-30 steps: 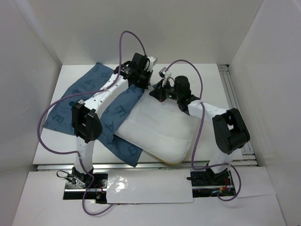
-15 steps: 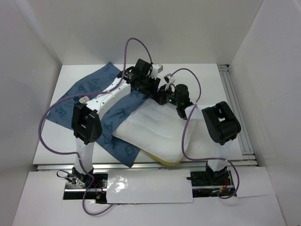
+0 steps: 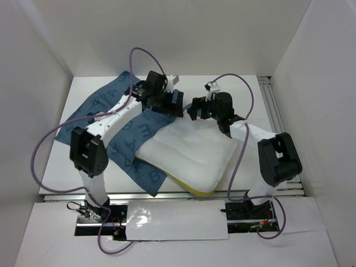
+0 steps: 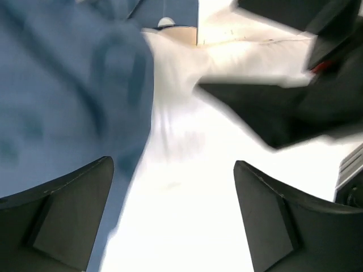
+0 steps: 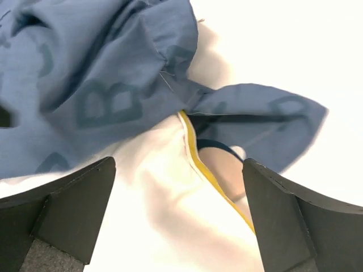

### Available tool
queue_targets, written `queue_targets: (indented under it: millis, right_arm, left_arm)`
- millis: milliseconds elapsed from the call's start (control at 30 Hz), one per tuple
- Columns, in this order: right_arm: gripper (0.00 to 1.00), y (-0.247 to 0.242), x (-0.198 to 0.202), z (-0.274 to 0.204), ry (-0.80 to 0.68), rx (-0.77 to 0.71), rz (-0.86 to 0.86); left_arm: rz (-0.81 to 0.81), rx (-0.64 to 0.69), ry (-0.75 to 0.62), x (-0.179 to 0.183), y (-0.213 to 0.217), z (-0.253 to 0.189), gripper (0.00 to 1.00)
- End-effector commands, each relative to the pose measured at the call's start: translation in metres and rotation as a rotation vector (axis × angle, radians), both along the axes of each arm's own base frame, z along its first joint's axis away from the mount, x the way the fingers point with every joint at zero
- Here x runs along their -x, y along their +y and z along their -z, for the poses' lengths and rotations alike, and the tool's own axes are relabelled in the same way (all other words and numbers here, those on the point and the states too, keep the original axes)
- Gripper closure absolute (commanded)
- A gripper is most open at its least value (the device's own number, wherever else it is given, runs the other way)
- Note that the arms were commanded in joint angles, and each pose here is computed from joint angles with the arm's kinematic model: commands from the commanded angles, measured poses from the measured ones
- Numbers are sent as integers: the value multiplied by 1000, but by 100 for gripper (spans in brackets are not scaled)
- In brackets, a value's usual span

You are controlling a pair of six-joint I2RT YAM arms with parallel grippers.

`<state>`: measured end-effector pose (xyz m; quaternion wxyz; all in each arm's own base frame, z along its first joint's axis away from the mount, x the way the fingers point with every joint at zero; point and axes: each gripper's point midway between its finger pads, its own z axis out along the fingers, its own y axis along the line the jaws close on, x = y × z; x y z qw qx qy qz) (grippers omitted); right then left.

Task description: Put the pillow into the pillowcase

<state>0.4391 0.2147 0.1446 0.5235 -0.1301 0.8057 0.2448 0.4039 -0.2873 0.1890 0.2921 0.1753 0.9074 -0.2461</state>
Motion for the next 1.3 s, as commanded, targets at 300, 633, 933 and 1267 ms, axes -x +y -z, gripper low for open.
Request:
queue_targets:
  millis: [300, 633, 933, 1267]
  right_arm:
    - [0, 42, 151, -46, 27, 290, -208]
    - [0, 88, 237, 21, 40, 576, -473]
    - [0, 104, 244, 69, 0, 608, -577]
    - [100, 103, 223, 73, 3, 490, -458]
  left_arm:
    - [-732, 48, 71, 162, 141, -3, 0]
    - [-801, 38, 349, 261, 159, 118, 9]
    - [-782, 18, 325, 239, 139, 151, 14]
    - [-752, -126, 386, 217, 129, 179, 100]
